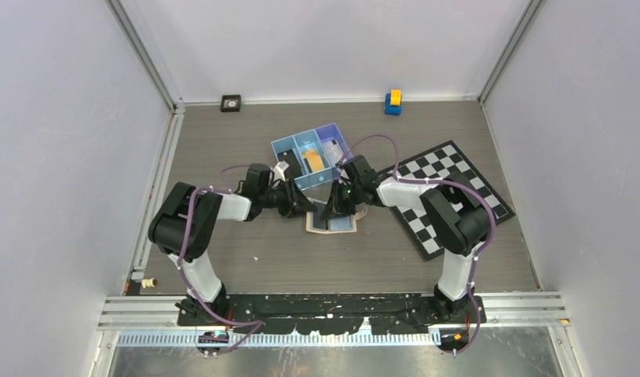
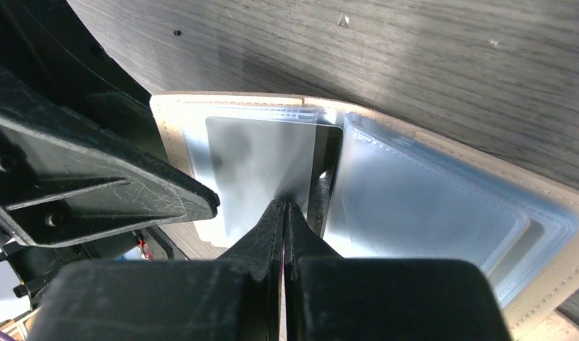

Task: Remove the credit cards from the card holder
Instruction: Remove the credit card from the card holder.

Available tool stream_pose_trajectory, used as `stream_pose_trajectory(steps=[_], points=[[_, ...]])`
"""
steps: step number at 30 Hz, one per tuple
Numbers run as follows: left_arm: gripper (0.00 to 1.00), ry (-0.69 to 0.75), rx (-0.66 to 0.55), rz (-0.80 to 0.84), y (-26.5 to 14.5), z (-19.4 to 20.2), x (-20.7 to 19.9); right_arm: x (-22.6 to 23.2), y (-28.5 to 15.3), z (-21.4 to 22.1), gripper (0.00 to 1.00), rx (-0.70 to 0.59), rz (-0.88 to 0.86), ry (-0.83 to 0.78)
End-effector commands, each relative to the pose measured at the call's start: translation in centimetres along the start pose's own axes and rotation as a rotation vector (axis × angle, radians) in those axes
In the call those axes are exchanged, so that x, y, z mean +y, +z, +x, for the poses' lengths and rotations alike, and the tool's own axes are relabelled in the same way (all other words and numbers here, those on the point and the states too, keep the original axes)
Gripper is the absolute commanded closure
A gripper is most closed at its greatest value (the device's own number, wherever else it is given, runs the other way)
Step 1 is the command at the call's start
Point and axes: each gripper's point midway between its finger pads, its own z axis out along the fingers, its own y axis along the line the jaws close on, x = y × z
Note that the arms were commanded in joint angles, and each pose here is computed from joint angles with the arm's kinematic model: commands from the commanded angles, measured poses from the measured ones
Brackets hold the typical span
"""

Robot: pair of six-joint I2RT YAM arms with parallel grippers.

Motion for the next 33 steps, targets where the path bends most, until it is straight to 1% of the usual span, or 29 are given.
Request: stream_pose_trajectory(steps=[1,4,5,9,12,14,15,17,19,20,24,30,33], points=[[0.75,0.055,0.007,0.056,0.2,-0.7,-1.8,0.4,-1.2,-0.5,0.95,-0.056,0.024,-0.054],[0.87,0.054,0.01,0.054,0.3,-0.7,-1.7,0.3,-1.9,-1.0,0.91,-0.091,0.037,-0.054],[0.9,0.052,0.012,0.054,0.4,-0.7,-1.7,0.2,-2.1,-1.1,0.9,-0.1,0.04,-0.048],[0.92,0.054,0.012,0.056,0.3,-0.6,-1.8,-0.2,-2.6,-1.7,0.89,-0.125,0.024,-0.013],[1.0,0.056,0.013,0.058,0.3,-0.7,-1.9,-0.3,-2.9,-1.9,0.89,-0.135,0.018,-0.004],[1.0,0.052,0.017,0.071,0.2,-0.6,-2.1,-0.2,-3.2,-2.1,0.87,-0.146,0.012,0.001],[1.0,0.05,0.018,0.086,0.2,-0.5,-2.3,-0.2,-3.4,-2.1,0.83,-0.152,0.005,0.004],[1.0,0.051,0.015,0.135,0.2,-0.6,-3.1,0.2,-4.0,-2.3,0.69,-0.17,-0.022,0.006],[1.0,0.051,0.014,0.167,0.1,-0.7,-3.6,0.9,-4.7,-2.7,0.6,-0.199,-0.059,-0.002],[1.0,0.051,0.013,0.18,0.1,-0.7,-3.9,1.2,-5.0,-2.7,0.58,-0.203,-0.071,-0.005],[1.0,0.055,-0.011,0.248,-0.5,-1.1,-5.0,1.7,-5.9,-2.9,0.57,-0.217,-0.119,0.013],[1.0,0.071,-0.042,0.373,-1.7,-1.5,-7.2,2.5,-7.5,-3.9,0.57,-0.248,-0.248,0.07],[1.0,0.069,-0.05,0.424,-2.2,-1.7,-8.0,2.7,-8.0,-4.1,0.57,-0.258,-0.272,0.077]])
